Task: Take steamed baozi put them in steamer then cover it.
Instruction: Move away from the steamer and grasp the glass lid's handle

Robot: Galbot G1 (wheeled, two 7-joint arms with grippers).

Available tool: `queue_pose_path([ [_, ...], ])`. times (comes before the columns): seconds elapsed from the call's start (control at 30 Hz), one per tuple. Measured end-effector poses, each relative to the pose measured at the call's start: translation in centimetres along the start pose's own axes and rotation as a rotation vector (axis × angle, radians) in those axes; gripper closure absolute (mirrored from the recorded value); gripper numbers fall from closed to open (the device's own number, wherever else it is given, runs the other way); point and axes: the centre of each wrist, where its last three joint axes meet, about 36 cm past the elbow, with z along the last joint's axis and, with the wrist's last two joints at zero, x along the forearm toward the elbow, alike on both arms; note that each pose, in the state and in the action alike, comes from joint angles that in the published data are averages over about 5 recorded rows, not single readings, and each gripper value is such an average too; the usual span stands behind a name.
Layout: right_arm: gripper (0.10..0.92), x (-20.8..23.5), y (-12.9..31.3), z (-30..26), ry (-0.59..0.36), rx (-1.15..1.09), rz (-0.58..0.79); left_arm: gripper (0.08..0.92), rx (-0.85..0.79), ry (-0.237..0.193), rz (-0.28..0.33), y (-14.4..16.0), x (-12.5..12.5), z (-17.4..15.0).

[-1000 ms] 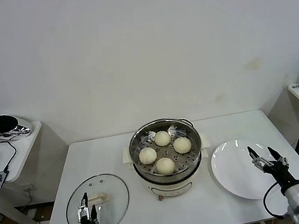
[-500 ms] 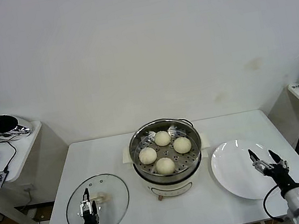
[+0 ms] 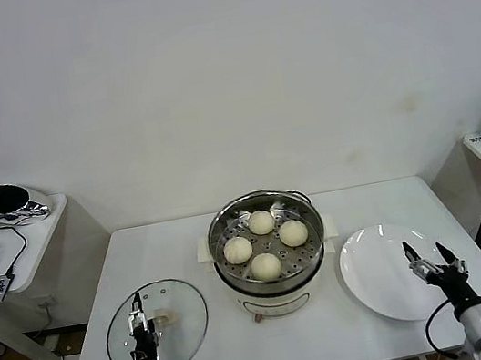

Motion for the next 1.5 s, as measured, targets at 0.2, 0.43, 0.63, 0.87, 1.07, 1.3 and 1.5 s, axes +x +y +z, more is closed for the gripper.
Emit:
queue_pose_path([
  [0.2,0.200,0.2,-0.2,0.1,0.000,0.006,0.005,0.177,0.014,0.020,-0.007,0.1,-1.3,-0.7],
  [0.43,0.200,0.2,-0.3,0.0,-0.003,0.010,0.008,0.181,0.017,0.035,-0.007,-0.1,-2.5,-0.7],
  [0.63,0.200,0.3,-0.5,0.1,-0.001,0.011,0.012,0.311,0.014,0.031,-0.011,-0.4,-2.6,-0.4],
  [0.87,0.200,0.4,-0.4,0.1,0.001,0.014,0.013,0.518,0.010,0.024,-0.010,-0.8,-2.0,-0.2],
  [1.07,0.200,0.5,-0.3,0.1,0.000,0.017,0.011,0.692,0.001,0.027,-0.003,-1.1,-1.6,0.4],
  [1.3,0.200,0.4,-0.1,-0.2,-0.006,0.017,0.007,0.854,0.004,0.039,0.001,-0.6,-1.0,0.7],
  [1.5,0.200,0.2,0.0,-0.4,-0.011,0.017,0.003,0.860,0.006,0.037,0.009,1.2,0.1,0.6],
])
